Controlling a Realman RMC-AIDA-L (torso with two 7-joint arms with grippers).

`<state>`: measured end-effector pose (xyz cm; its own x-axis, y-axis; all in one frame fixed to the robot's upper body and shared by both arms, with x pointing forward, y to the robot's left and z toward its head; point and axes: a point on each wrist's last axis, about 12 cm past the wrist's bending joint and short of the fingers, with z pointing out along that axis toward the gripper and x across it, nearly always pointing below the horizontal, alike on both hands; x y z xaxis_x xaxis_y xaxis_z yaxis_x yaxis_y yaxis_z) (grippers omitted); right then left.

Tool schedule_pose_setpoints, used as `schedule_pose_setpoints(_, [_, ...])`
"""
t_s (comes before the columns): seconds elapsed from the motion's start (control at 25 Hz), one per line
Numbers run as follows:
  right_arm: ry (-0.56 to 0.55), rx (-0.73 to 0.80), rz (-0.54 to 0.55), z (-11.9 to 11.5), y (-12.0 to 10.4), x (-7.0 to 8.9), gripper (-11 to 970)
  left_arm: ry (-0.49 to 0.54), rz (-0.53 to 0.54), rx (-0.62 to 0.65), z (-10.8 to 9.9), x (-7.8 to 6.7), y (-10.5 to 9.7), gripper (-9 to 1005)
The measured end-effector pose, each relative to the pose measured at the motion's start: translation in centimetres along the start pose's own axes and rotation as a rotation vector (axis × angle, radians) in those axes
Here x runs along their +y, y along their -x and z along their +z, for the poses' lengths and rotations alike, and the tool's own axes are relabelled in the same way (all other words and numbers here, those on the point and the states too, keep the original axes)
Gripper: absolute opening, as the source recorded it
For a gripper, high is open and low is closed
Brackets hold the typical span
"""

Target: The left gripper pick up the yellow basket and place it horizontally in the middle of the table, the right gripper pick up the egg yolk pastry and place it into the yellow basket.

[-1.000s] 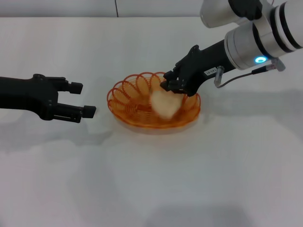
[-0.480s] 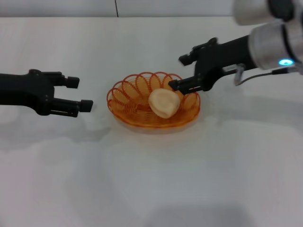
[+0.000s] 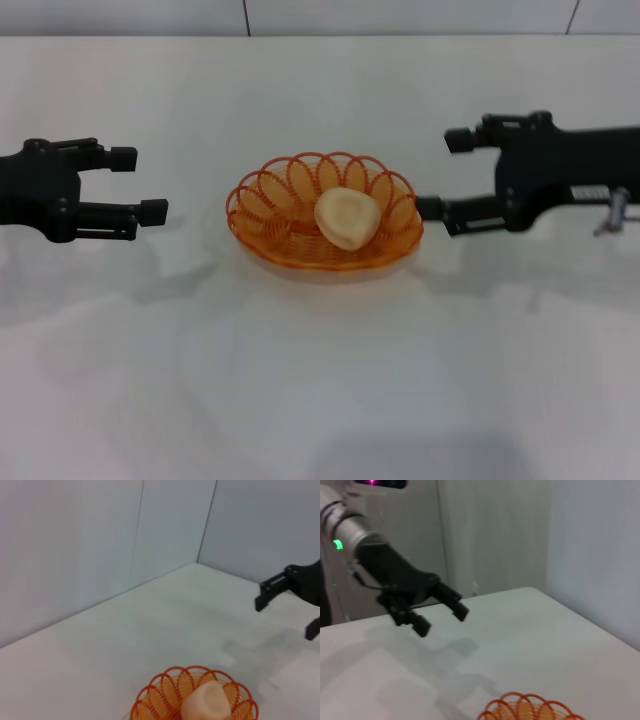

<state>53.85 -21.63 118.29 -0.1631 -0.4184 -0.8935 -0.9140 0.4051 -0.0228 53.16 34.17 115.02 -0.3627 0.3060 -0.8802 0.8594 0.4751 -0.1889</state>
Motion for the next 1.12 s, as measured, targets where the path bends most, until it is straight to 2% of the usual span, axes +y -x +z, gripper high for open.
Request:
schedule_pose_setpoints(0.16, [0.013, -0.014, 0.002, -0.9, -1.0, 0.5, 851, -0.011, 0.014, -0.009, 0.1, -0.2, 0.1, 874])
schedule_pose_setpoints(0.24, [0.027, -0.007, 0.018, -1.4, -1.8, 0.6, 849, -0.046, 0.046, -0.02, 0.8, -0.5, 0.5, 874])
schedule_pose_setpoints(0.48, [0.056, 0.011, -0.004, -1.3, -2.0, 0.9, 845, -0.147, 0.108, -0.03, 2.0, -1.3, 1.5, 874])
schedule_pose_setpoints(0.68, [0.064, 0.018, -0.008, -1.3, -2.0, 0.9, 845, -0.216, 0.135, -0.012, 3.1, -2.1, 1.5, 875])
schedule_pose_setpoints(1.12, [0.083, 0.031, -0.01, -1.4, -2.2, 1.1, 845, -0.214, 0.131, -0.01, 2.9, -2.0, 1.4, 875])
